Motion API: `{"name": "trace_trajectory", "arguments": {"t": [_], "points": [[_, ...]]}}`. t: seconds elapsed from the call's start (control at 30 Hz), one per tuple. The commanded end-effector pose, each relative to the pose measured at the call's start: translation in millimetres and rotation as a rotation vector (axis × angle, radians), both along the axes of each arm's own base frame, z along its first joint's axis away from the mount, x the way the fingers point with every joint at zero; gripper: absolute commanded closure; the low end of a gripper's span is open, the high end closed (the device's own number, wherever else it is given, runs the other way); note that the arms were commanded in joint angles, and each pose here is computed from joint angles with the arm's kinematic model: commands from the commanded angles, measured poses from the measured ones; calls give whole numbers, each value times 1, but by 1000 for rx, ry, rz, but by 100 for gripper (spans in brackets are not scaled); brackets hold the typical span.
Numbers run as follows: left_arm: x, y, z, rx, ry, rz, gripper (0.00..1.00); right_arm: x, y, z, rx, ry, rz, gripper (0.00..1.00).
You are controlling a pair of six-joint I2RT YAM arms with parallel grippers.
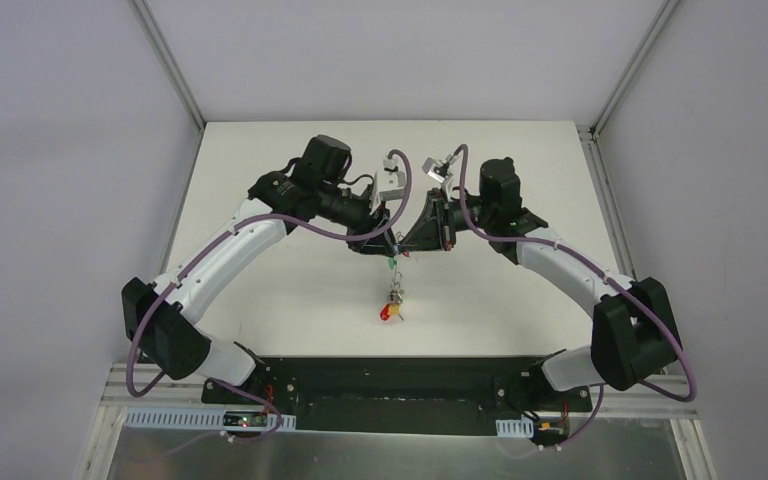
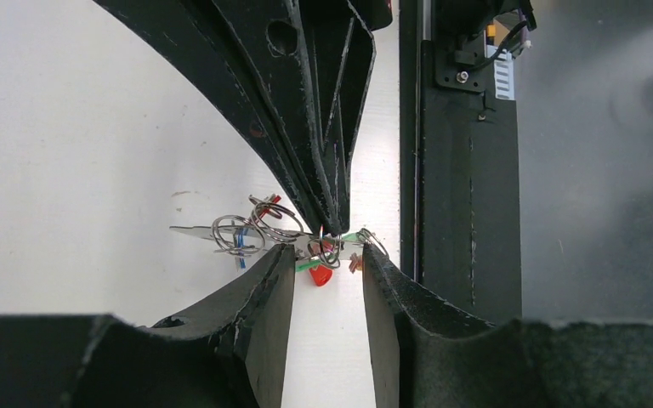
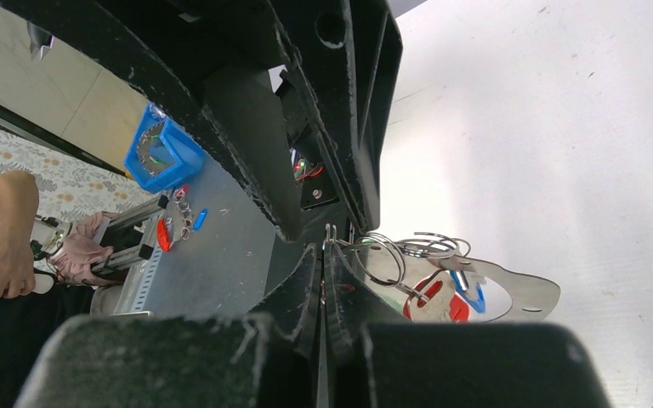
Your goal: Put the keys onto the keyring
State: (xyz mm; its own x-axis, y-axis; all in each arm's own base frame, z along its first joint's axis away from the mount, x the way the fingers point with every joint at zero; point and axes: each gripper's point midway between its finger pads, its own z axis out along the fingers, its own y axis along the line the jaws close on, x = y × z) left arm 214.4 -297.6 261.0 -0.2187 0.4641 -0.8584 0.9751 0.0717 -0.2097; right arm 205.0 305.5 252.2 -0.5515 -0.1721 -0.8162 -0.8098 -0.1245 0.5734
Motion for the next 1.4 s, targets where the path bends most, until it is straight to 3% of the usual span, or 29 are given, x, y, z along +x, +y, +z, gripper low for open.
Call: {"name": "trace_trajectory", "arguments": {"t": [0.0, 0.3, 0.53, 0.7, 0.93, 1.17, 1.37], "points": [[-4, -8, 5, -56, 40, -37, 64, -10, -5, 24, 66, -116, 38, 100], [-6, -6, -4, -40, 84, -35, 68, -9, -6, 25, 66, -116, 31, 100], [-8, -6, -5, -44, 113, -39, 83, -7, -6, 23, 62, -114, 22, 100], [-8, -7, -2, -52, 120, -42, 100, -6, -6, 21, 59, -113, 13, 100], [-5, 6, 2, 59, 137, 27, 100, -3, -11, 10, 19, -152, -14, 100], [1, 18, 9, 263, 105, 85, 100, -5, -17, 13, -11, -256, -31, 77], [-6, 9, 20, 283, 237, 90, 100, -6, -20, 22, -5, -267, -48, 67]]}}
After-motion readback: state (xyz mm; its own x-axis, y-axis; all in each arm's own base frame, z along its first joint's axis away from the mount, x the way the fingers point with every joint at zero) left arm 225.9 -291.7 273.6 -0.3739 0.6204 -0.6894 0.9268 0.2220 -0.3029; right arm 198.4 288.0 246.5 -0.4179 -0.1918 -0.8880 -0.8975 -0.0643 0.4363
